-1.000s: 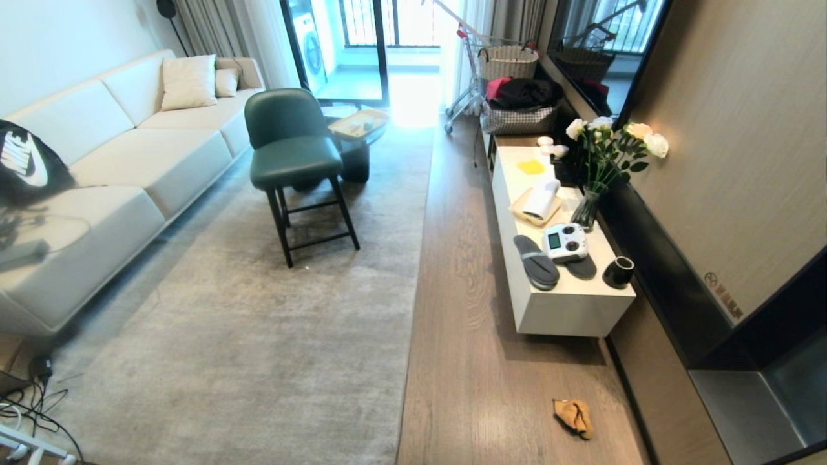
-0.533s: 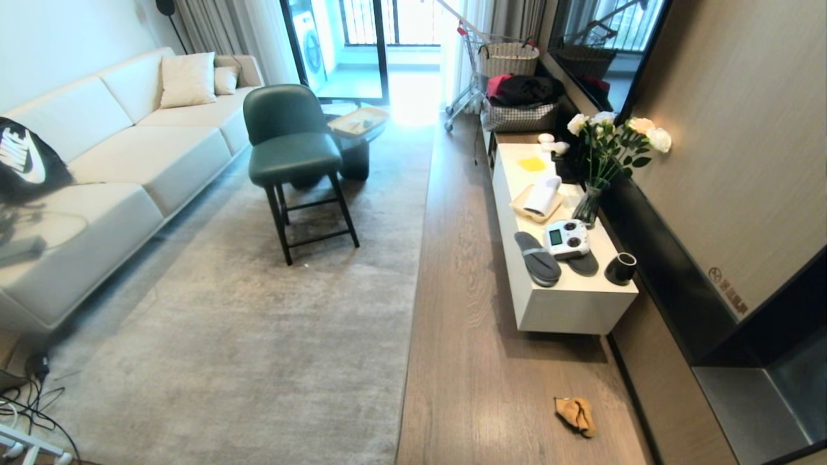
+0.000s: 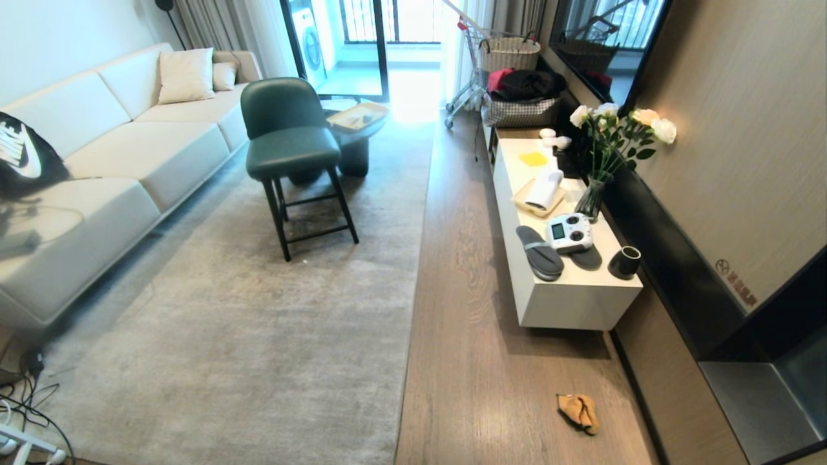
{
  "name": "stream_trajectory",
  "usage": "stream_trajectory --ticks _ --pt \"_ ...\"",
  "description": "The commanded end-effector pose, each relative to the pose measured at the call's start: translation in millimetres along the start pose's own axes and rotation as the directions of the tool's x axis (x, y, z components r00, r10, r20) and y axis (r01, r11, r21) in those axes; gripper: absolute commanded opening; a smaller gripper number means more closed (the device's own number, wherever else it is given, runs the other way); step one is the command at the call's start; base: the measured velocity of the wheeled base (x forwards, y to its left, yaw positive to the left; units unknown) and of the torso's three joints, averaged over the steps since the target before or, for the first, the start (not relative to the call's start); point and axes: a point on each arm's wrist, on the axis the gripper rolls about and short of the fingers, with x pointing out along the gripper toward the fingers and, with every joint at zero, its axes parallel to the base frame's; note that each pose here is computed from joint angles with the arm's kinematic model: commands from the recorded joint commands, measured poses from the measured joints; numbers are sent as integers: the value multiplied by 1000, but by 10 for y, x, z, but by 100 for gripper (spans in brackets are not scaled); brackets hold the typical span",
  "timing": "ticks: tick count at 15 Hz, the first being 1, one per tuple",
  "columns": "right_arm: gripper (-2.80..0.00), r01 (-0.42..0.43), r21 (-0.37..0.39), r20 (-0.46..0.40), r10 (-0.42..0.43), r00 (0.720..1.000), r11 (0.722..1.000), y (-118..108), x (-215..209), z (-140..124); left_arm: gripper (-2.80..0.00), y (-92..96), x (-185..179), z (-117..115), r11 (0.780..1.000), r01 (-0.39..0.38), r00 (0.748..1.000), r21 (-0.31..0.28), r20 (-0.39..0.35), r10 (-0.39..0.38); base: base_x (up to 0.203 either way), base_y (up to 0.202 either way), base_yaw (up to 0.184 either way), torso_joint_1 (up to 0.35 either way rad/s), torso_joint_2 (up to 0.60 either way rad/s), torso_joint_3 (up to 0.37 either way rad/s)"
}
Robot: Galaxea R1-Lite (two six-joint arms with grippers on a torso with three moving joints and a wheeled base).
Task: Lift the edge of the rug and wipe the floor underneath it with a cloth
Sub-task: Pick up the rag
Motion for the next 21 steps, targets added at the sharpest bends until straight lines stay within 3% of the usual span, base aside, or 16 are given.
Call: stream_trajectory --ticks 1,13,21 --pt "-280 1 0 -1 -1 1000 1000 0 1 0 -280 0 0 0 1000 -2 1000 -2 0 2 0 0 0 -139 320 193" --pt "-280 2 2 -1 -2 1000 1000 0 1 1 -280 0 0 0 1000 -1 1000 0 0 1 0 0 0 -140 353 212" --pt "-280 2 2 -1 -2 1000 1000 -1 1 0 -280 0 0 0 1000 -1 1000 -1 0 1 0 0 0 -183 532 339"
